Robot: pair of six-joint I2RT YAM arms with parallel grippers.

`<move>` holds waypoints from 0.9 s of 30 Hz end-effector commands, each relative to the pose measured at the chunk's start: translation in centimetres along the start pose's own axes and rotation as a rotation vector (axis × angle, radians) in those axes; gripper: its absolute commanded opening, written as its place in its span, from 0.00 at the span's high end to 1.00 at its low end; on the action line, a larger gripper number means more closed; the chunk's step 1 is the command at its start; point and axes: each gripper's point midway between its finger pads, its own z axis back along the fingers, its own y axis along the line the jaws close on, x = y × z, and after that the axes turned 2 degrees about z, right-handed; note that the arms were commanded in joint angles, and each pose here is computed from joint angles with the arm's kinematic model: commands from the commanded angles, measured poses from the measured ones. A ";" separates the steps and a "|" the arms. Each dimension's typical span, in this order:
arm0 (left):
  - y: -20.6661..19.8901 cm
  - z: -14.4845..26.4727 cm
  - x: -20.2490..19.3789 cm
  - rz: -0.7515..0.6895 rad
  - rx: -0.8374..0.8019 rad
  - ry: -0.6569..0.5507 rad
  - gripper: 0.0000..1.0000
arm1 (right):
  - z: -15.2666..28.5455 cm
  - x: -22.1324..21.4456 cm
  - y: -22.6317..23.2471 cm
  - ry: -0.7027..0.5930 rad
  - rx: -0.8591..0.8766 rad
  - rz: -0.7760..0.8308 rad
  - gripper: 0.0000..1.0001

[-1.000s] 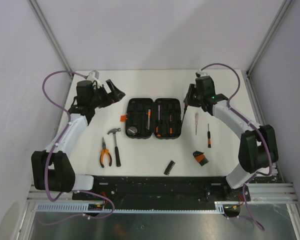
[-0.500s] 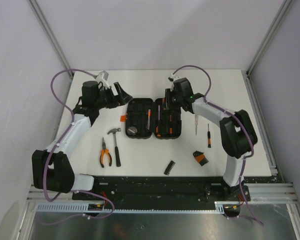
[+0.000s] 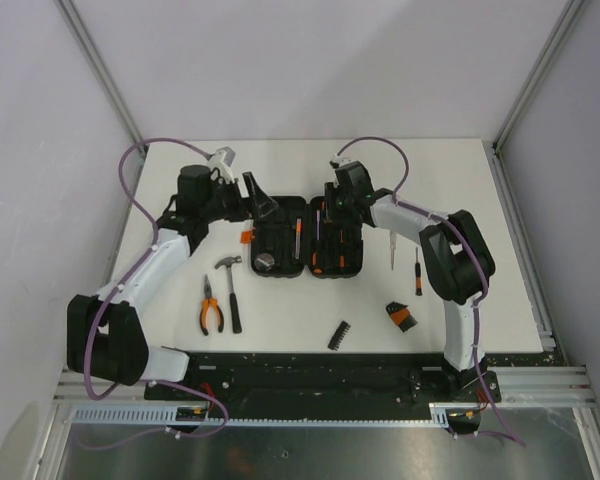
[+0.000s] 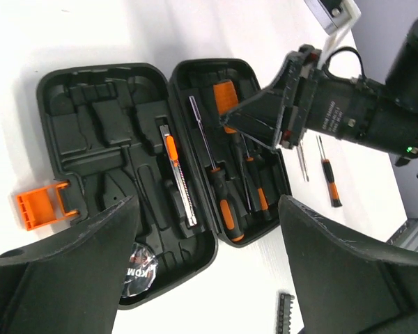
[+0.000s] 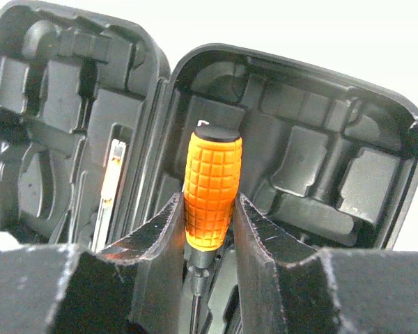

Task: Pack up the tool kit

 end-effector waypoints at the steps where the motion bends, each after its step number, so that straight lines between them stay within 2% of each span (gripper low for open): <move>1: -1.2 -0.7 -1.0 -0.064 -0.048 0.023 0.16 | -0.9 2.7 -0.9 -0.095 -0.078 -0.014 1.00; 5: -1.7 -1.1 -1.9 -0.079 -0.061 0.048 0.21 | -1.2 2.6 -2.0 -0.097 -0.124 -0.022 1.00; 10: -1.6 -1.3 -2.5 -0.078 -0.059 0.062 0.22 | -1.5 2.3 -2.2 -0.082 -0.132 -0.022 0.92; 13: -1.5 -1.4 -2.5 -0.076 -0.056 0.064 0.22 | -1.5 2.1 -2.0 -0.077 -0.135 -0.022 0.83; 19: -1.5 -1.5 -2.5 -0.073 -0.055 0.064 0.22 | -1.2 2.3 -2.2 -0.082 -0.177 -0.036 0.55; 23: -1.5 -1.3 -2.5 -0.075 -0.054 0.062 0.22 | -0.5 3.2 -2.0 -0.106 -0.179 -0.037 0.47; 27: -1.3 -1.3 -2.7 -0.071 -0.048 0.062 0.22 | 0.3 4.1 -1.7 -0.129 -0.174 -0.036 0.46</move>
